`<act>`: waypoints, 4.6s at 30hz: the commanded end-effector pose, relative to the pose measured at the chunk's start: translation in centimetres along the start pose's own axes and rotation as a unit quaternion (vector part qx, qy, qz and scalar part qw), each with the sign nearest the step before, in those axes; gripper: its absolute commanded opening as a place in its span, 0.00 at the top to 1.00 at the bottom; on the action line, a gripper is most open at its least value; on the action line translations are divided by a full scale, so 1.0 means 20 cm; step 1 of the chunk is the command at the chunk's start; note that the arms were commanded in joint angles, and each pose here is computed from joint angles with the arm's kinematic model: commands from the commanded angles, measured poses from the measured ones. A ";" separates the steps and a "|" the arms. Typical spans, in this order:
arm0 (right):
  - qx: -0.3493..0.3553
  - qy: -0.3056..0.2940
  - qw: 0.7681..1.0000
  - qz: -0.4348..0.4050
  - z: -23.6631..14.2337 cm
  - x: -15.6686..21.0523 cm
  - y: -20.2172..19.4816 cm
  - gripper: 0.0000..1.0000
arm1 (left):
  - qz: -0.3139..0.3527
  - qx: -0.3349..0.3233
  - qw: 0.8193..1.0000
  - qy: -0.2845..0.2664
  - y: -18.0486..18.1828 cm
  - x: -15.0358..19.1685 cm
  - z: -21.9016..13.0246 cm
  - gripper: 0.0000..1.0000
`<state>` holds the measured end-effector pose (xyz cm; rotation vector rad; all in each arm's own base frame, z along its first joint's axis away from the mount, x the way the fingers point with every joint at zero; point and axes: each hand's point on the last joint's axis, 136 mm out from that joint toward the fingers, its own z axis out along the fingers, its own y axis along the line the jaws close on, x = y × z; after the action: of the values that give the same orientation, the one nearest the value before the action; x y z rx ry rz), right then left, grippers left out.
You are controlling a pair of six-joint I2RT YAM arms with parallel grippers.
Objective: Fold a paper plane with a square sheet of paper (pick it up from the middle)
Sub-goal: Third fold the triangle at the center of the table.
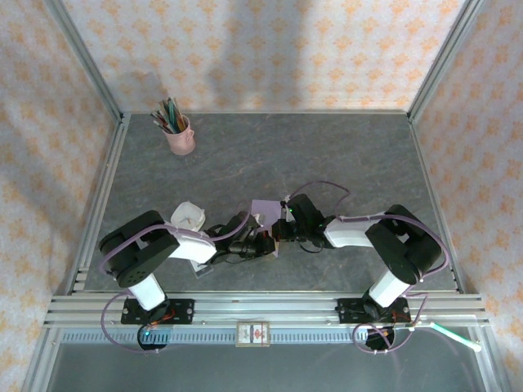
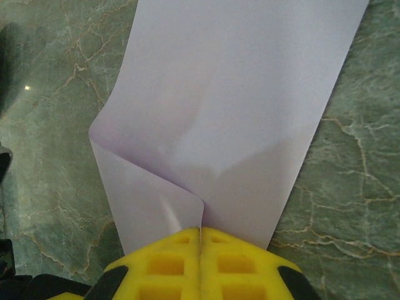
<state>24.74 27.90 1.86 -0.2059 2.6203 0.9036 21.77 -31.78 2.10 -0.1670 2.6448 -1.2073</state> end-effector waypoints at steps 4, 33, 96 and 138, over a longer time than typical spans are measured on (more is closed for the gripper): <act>0.091 0.040 0.995 0.017 0.01 0.14 -0.23 1.00 | 0.010 0.010 1.000 -0.014 -0.03 -0.04 -0.05 1.00; 0.093 0.040 0.995 0.015 0.01 0.14 -0.23 1.00 | 0.001 -0.002 0.999 -0.036 0.05 -0.13 -0.11 0.96; 0.095 0.039 0.995 0.013 0.00 0.13 -0.23 1.00 | 0.021 -0.032 0.998 -0.059 0.07 -0.36 -0.17 0.91; 0.098 0.042 0.994 0.014 0.01 0.14 -0.24 1.00 | 0.015 -0.022 0.999 -0.032 0.11 -0.34 -0.10 0.90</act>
<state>24.80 27.85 1.86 -0.2066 2.6239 0.8936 27.52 -26.71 2.49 -0.1975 2.6253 -1.0792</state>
